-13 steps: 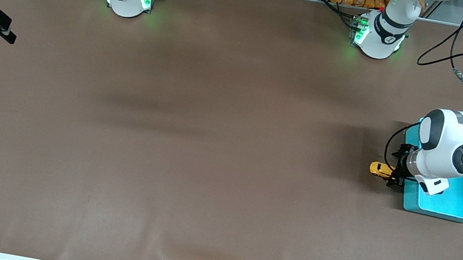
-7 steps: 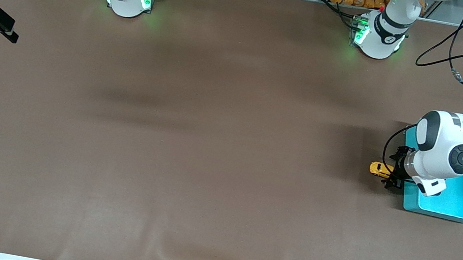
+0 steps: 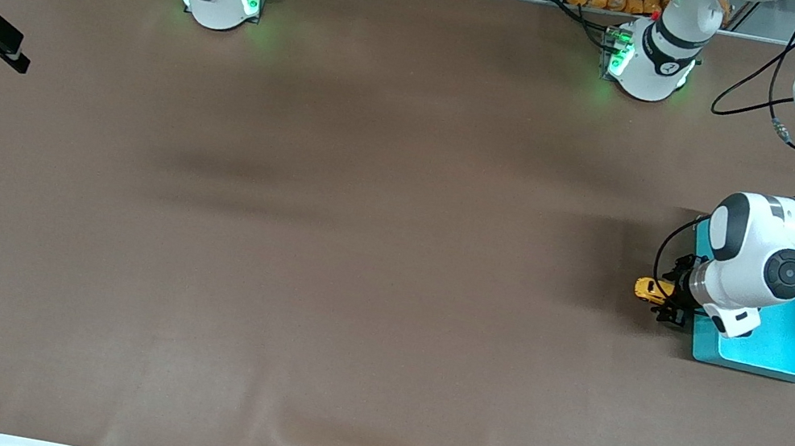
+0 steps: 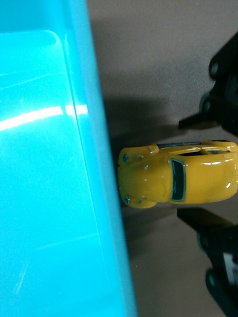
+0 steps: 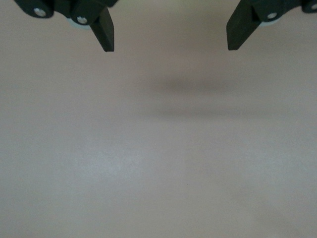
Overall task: Wind and store yellow beetle car
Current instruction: 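Lower the left gripper and close it on the yellow car, then lift the car with the left gripper and carry it over the box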
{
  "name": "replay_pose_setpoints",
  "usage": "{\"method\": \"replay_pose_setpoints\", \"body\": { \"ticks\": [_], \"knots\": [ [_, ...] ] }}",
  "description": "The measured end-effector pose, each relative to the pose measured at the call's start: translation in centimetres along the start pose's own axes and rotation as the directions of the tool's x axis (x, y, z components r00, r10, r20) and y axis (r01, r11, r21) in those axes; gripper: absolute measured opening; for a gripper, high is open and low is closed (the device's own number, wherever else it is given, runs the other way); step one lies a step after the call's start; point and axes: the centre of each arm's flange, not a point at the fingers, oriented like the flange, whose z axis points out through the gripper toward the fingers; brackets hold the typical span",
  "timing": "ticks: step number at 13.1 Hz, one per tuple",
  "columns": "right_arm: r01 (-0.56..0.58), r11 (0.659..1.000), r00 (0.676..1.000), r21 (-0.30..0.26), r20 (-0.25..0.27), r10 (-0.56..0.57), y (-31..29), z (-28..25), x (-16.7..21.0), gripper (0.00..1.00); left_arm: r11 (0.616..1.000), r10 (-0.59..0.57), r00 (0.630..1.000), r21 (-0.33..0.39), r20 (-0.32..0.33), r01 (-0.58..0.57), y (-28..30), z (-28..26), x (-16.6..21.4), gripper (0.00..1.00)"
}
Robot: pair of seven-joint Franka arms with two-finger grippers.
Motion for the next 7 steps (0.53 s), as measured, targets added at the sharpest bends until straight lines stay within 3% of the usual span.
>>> {"method": "replay_pose_setpoints", "body": {
  "ticks": [2, 7],
  "knots": [
    [0.003, 1.0, 1.0, -0.015, 0.001, -0.003, 0.0, 0.0, 0.0, 1.0, 1.0, 0.006, 1.0, -0.007, -0.003, -0.006, 0.2, -0.4, -0.3, 0.46],
    [0.019, 0.999, 1.0, -0.042, 0.004, -0.019, -0.6, 0.0, 0.0, 1.0, 0.999, 0.002, 1.0, -0.052, -0.019, -0.003, 1.9, -4.9, -3.2, 0.46]
  ]
}}
